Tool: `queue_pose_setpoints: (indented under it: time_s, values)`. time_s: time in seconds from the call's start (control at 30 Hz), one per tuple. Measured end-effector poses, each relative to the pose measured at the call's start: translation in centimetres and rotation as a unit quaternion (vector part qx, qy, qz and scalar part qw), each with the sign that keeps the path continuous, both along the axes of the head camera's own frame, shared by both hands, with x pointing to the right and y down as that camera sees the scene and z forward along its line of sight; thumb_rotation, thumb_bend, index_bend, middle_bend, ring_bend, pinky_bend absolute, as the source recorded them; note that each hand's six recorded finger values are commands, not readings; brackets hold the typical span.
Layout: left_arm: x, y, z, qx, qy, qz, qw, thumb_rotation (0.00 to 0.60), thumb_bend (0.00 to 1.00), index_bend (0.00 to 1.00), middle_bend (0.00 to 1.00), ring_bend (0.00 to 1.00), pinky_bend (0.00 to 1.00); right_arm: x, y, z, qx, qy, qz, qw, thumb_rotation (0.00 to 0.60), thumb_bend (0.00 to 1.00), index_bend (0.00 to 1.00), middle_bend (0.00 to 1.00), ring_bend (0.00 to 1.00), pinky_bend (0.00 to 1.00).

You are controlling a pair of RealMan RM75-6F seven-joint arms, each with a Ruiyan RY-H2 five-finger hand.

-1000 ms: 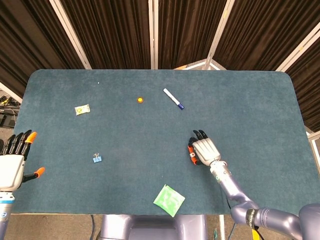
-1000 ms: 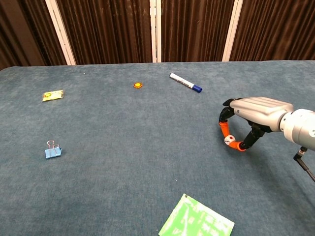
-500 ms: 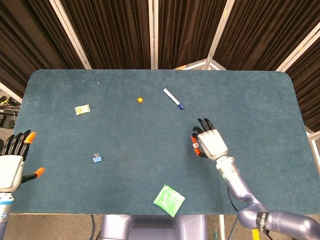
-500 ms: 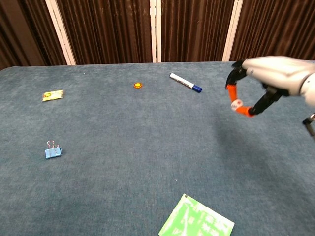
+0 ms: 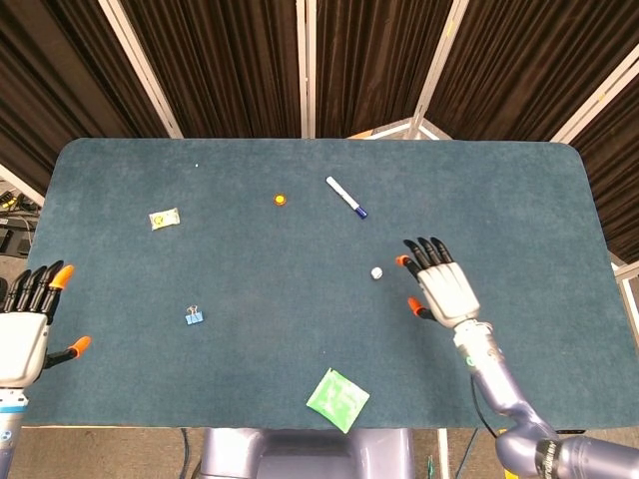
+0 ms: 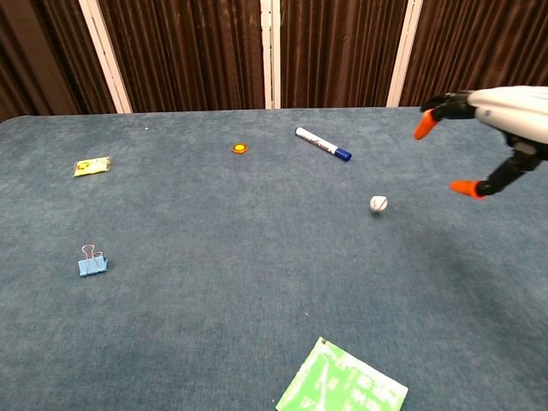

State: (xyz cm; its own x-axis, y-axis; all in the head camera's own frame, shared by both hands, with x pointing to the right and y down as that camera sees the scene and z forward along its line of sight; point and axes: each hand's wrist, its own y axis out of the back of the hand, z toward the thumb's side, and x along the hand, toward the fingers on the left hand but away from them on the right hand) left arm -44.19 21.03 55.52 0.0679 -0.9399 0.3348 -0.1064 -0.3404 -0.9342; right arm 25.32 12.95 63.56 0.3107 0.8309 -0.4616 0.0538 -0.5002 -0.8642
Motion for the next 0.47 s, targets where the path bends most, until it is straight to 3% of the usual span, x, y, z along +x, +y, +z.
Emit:
queue_pose_setpoints:
  time_s: [0.2, 0.47]
  values:
    - [0.3, 0.3, -0.4, 0.005, 0.003, 0.007, 1.0000, 0.600, 0.00, 0.00, 0.00, 0.00, 0.00, 3.7, 1.4, -1.3, 0.009, -0.005, 0.036, 0.9993, 0.600, 0.22, 0.19, 0.01, 0.00, 0.00]
    - [0.4, 0.6, -0.7, 0.009, -0.002, 0.010, 0.9999, 0.600, 0.00, 0.00, 0.00, 0.00, 0.00, 10.9, 6.2, -3.9, 0.051, 0.014, 0.071, 0.9961, 0.600, 0.19, 0.04, 0.00, 0.00, 0.00]
